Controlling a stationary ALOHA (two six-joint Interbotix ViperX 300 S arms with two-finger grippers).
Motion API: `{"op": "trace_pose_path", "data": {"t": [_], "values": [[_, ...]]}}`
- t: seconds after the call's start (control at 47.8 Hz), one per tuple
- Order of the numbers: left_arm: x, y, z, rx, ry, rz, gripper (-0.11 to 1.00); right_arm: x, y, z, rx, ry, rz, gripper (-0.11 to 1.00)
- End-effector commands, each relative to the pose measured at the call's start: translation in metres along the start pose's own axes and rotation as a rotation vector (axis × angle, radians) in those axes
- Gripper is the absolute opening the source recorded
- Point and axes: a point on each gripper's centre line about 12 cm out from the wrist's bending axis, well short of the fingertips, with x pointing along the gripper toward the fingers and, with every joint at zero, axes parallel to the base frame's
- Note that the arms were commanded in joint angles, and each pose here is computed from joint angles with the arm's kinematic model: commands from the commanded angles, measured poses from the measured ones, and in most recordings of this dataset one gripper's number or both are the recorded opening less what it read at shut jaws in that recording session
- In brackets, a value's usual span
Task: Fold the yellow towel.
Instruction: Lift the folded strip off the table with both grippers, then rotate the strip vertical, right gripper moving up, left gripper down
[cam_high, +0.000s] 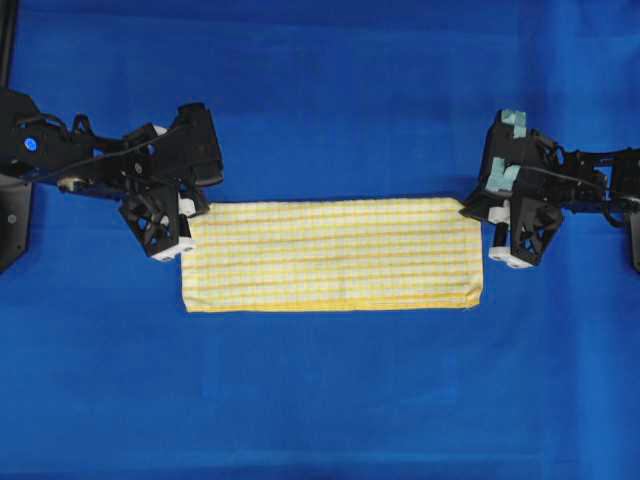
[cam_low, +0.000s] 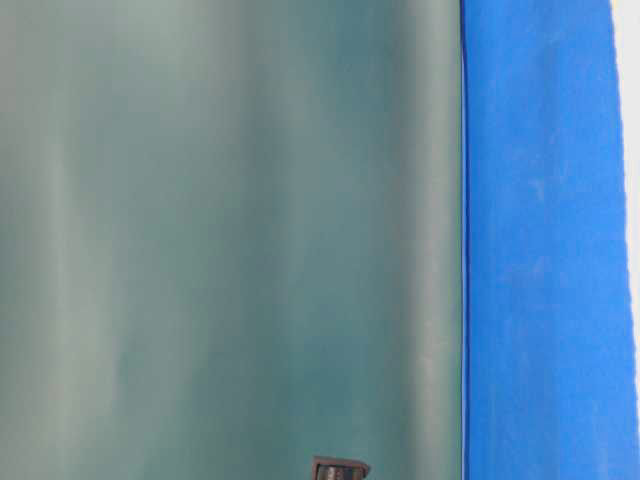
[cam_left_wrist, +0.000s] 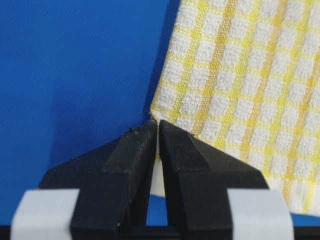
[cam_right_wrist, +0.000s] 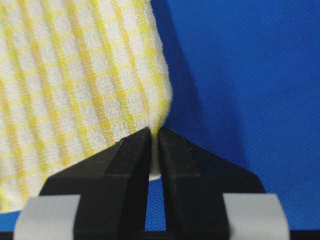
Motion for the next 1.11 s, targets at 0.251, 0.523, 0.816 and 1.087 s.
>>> {"op": "trace_pose_path", "data": {"t": [0.251, 0.523, 0.816, 1.087], "values": [[-0.061, -0.008, 0.043, 0.027, -0.169, -0.034, 0.03, -0.051, 0.015, 0.042, -0.042, -0.123, 0.057, 0.05], [-0.098, -0.012, 0.055, 0.055, -0.286, -0.058, 0.03, -0.082, 0.02, 0.058, -0.073, -0.184, 0.076, 0.05], [-0.103, -0.025, 0.052, 0.087, -0.315, -0.093, 0.03, -0.077, 0.017, 0.062, -0.084, -0.187, 0.058, 0.05], [-0.108, -0.06, 0.056, 0.162, -0.446, -0.195, 0.03, -0.064, -0.013, 0.083, -0.075, -0.2, -0.047, 0.05]]}}
